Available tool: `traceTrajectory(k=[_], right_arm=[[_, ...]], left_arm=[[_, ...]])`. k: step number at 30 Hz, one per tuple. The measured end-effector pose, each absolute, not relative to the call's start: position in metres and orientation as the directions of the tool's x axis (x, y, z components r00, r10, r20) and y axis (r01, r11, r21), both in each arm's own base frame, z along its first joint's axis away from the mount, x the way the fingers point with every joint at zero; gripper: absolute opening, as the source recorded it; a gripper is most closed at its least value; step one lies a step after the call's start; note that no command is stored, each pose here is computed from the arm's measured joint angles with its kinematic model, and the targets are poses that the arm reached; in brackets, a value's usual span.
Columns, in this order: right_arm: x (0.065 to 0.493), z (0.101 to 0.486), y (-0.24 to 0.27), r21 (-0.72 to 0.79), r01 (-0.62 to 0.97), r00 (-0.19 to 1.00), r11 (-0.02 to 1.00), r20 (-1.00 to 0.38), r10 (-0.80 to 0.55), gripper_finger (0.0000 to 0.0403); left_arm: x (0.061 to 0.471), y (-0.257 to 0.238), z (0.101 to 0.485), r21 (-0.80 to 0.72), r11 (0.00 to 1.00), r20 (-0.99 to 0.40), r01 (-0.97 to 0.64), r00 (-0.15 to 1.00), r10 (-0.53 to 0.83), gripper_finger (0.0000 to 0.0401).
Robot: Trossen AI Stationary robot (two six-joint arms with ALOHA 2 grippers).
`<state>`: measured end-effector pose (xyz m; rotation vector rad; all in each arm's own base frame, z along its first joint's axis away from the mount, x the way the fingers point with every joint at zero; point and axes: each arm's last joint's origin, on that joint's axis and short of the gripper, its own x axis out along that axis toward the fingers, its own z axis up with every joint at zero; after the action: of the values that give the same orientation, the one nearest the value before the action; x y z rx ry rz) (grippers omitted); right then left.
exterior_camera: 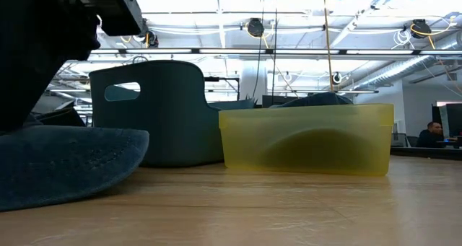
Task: Pick & Place hat
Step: Put the blue cap into the yellow bin
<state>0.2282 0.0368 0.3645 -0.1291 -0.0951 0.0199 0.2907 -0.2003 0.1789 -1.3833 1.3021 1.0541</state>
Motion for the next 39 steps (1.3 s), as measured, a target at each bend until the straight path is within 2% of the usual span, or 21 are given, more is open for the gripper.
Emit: traceTrajectory(k=[4,7,10,17,18,33,39], right_arm=[[0.2282,0.364,0.0368,-0.131,-0.014,0.996,0.991,0.089,0.026,0.0196],[0.2282,0.3642,0.0368,-0.132,-0.014,0.996,0.991,0.089,0.026,0.0196],[0.2282,0.3642,0.0367,-0.145,-0.012,0.996,0.989,0.09,0.025,0.0196],[0.2282,0.3641,0.0367,-0.154,-0.009,0.996,0.988,0.089,0.023,0.0196],[0.2282,0.3641,0.0367,-0.154,-0.009,0.996,0.988,0.089,0.023,0.0196],[0.2284,0.3621,0.0367,-0.157,-0.012,0.997,0.987,0.069,0.023,0.0196],[0.2286,0.3547,0.0368,-0.141,-0.026,1.0,0.99,-0.008,0.026,0.0196]], left_arm=[[0.2941,-0.2007,0.176,-0.085,0.027,-0.975,-0.996,0.077,-0.21,0.0241],[0.2935,-0.1993,0.1762,-0.076,0.031,-0.977,-0.997,0.068,-0.203,0.0221],[0.2926,-0.1986,0.176,-0.07,0.048,-0.979,-0.996,0.059,-0.196,0.0173],[0.293,-0.1981,0.1759,-0.092,0.104,-0.981,-0.99,0.073,-0.178,0.0024],[0.293,-0.1982,0.1759,-0.095,0.113,-0.982,-0.989,0.074,-0.175,0.0014],[0.2942,-0.1989,0.1761,-0.118,0.174,-0.979,-0.978,0.085,-0.184,0.0004],[0.2964,-0.2023,0.1819,-0.134,0.255,-0.967,-0.958,0.07,-0.244,0.0002]])
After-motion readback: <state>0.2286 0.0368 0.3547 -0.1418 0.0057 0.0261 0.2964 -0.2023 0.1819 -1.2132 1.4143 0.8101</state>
